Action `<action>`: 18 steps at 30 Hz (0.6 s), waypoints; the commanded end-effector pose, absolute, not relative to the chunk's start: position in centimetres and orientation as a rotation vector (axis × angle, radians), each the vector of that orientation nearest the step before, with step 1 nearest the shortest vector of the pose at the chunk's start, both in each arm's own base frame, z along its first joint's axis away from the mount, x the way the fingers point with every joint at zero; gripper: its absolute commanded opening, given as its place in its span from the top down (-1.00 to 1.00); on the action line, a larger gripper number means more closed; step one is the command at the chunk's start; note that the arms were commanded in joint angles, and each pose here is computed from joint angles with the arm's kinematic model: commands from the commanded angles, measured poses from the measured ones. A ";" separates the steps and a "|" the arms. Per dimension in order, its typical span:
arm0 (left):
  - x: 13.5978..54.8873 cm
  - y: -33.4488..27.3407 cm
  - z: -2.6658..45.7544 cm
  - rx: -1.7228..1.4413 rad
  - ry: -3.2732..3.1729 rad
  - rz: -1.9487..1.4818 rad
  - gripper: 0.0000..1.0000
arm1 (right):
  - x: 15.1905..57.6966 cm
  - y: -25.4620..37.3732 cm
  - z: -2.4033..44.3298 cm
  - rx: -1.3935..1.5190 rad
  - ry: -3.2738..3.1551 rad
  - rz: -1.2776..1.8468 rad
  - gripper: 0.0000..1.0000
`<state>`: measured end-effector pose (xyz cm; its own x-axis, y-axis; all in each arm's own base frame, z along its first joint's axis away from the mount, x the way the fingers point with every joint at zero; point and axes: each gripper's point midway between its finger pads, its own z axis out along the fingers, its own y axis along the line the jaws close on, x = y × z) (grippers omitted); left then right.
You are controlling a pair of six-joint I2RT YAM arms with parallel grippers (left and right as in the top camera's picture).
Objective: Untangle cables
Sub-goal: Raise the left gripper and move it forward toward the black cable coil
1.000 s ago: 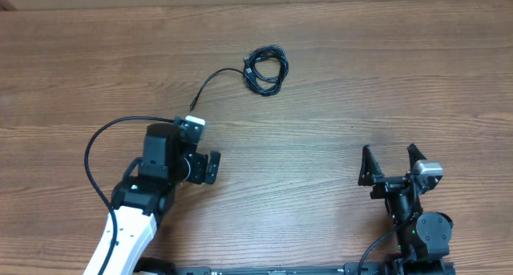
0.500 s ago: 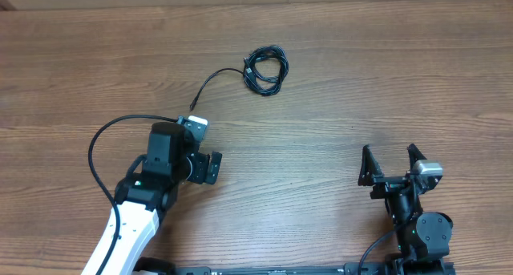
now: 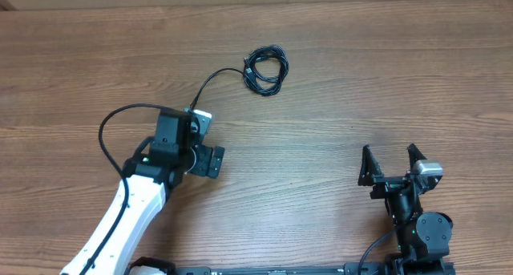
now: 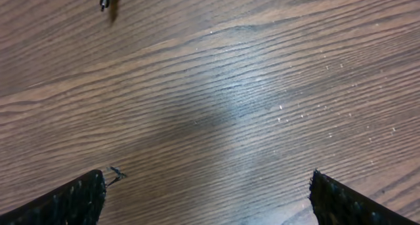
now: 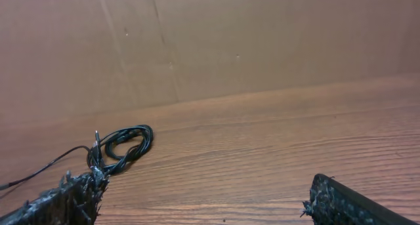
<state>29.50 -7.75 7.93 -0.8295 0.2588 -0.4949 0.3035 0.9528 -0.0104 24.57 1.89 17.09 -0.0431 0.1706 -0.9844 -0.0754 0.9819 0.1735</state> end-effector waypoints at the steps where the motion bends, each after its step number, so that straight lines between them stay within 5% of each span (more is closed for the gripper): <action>1: 30.4 -8.1 8.6 0.432 2.586 -0.113 -0.99 | 24.6 1.9 16.9 0.073 1.597 0.199 -1.00; 18: 30.7 -8.2 8.8 0.430 2.575 -0.112 -0.99 | 24.6 1.9 16.9 0.073 1.597 0.199 -1.00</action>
<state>29.92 -7.84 7.90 -0.8332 0.2597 -0.4883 0.3034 0.9528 -0.0110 24.57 1.90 17.08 -0.0436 0.1706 -0.9844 -0.0757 0.9819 0.1735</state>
